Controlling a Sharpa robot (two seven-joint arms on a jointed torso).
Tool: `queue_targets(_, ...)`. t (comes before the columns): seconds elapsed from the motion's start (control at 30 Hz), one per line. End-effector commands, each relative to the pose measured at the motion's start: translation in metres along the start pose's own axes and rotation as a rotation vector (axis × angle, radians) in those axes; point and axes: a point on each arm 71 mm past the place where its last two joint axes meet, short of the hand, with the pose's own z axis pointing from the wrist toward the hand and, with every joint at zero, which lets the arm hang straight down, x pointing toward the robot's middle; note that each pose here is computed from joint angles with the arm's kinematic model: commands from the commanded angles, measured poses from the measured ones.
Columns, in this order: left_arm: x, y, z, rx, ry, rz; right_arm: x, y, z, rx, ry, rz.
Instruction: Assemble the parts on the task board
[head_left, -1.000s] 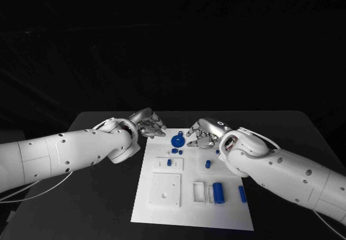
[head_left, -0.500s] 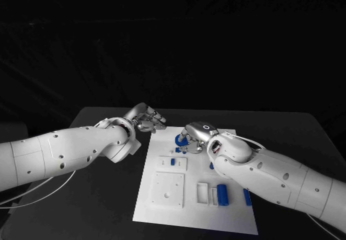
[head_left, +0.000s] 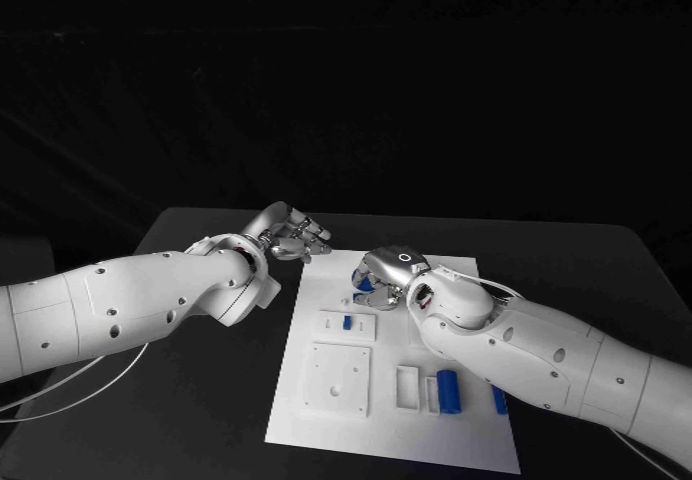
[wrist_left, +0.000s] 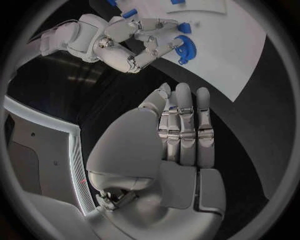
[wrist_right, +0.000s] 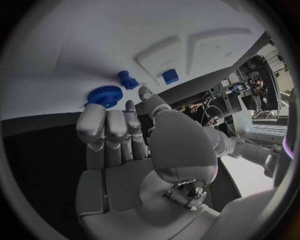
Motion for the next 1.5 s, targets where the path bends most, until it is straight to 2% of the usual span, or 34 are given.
queue_targets(0.03, -0.0020, -0.0032, 0.0001, 0.014, -0.015, -0.016, 0.001, -0.001, -0.001, 0.012, 0.012, -0.040)
queue_targets(0.57, -0.0065, 0.0000, -0.0002, 0.003, -0.023, -0.014, -0.004, 0.001, -0.009, 0.002, 0.001, -0.044)
queue_targets(1.5, -0.0050, -0.0004, -0.0003, 0.001, -0.009, -0.019, 0.007, 0.002, -0.008, 0.004, 0.058, -0.055)
